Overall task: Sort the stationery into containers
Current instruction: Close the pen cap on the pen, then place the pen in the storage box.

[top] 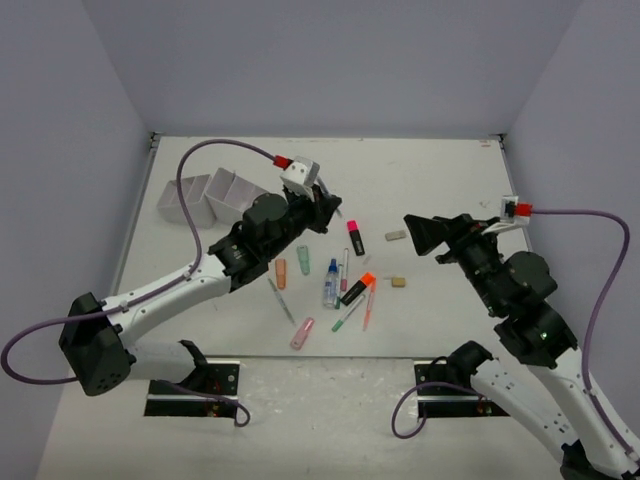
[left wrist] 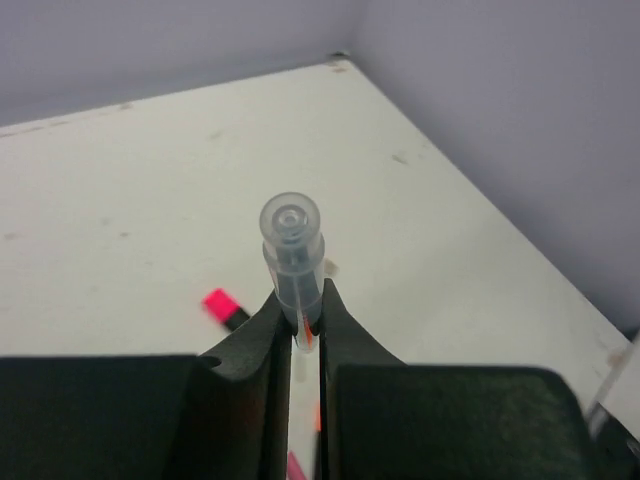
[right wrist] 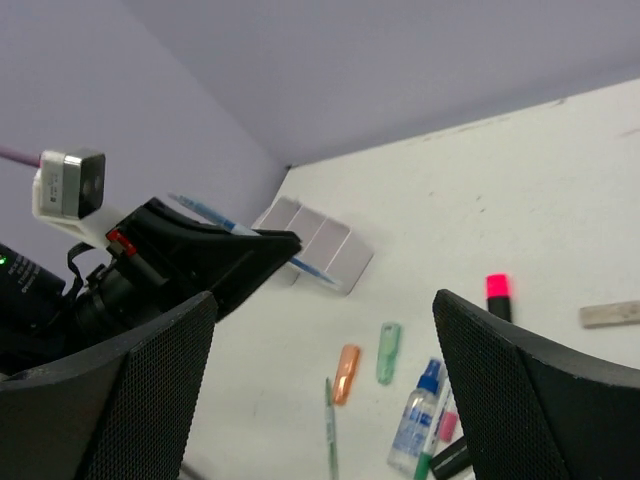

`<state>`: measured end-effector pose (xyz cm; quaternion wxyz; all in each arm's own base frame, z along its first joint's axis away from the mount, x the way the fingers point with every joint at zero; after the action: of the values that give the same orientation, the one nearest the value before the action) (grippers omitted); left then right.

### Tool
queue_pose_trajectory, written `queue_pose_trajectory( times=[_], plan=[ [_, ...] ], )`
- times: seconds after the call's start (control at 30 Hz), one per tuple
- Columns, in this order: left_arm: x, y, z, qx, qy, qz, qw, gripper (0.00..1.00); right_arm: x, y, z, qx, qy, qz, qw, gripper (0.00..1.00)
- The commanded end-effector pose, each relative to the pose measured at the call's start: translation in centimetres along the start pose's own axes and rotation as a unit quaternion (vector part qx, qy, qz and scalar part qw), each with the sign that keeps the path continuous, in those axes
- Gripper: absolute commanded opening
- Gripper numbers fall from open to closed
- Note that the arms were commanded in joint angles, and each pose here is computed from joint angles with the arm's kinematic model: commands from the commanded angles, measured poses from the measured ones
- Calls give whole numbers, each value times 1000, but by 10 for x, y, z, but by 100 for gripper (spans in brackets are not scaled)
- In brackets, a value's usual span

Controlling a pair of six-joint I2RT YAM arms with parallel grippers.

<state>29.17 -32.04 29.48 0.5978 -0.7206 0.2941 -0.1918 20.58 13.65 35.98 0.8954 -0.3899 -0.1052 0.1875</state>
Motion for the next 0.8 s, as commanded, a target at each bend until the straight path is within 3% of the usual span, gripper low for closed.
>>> queue_pose_trajectory(
  times=[0.0,0.1,0.2,0.23,0.4,0.77],
  plan=[
    [-16,-62,114,-16,-271,-60,960,0,-20,-42,-23,-18,77,-95,992,93],
    [-40,-78,196,-10,-445,-42,895,0,-17,-26,-29,-28,71,-72,995,93],
    [-56,-67,282,-22,-556,-14,831,0,-13,-11,-30,-32,58,-47,997,94],
    [-57,-63,309,-33,-573,-6,819,0,-13,-6,-31,-32,52,-41,997,94],
    [-51,-32,368,-72,-597,16,799,0,-16,1,-38,-39,54,-38,997,99],
    [-50,34,377,-96,-598,51,794,0,-13,11,-41,-53,50,-19,997,99]
  ],
)
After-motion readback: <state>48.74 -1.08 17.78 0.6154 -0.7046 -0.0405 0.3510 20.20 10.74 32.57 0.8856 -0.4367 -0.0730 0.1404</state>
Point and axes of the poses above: each gripper's point midway between its finger pads, its own x axis out along the fingers, its own z axis along the line the jaws close on, y = z × x, the point moved 1 cm from there along -x, back along the fingers, and after that the axes turned 5 degrees about x, right-handed, at the moved point
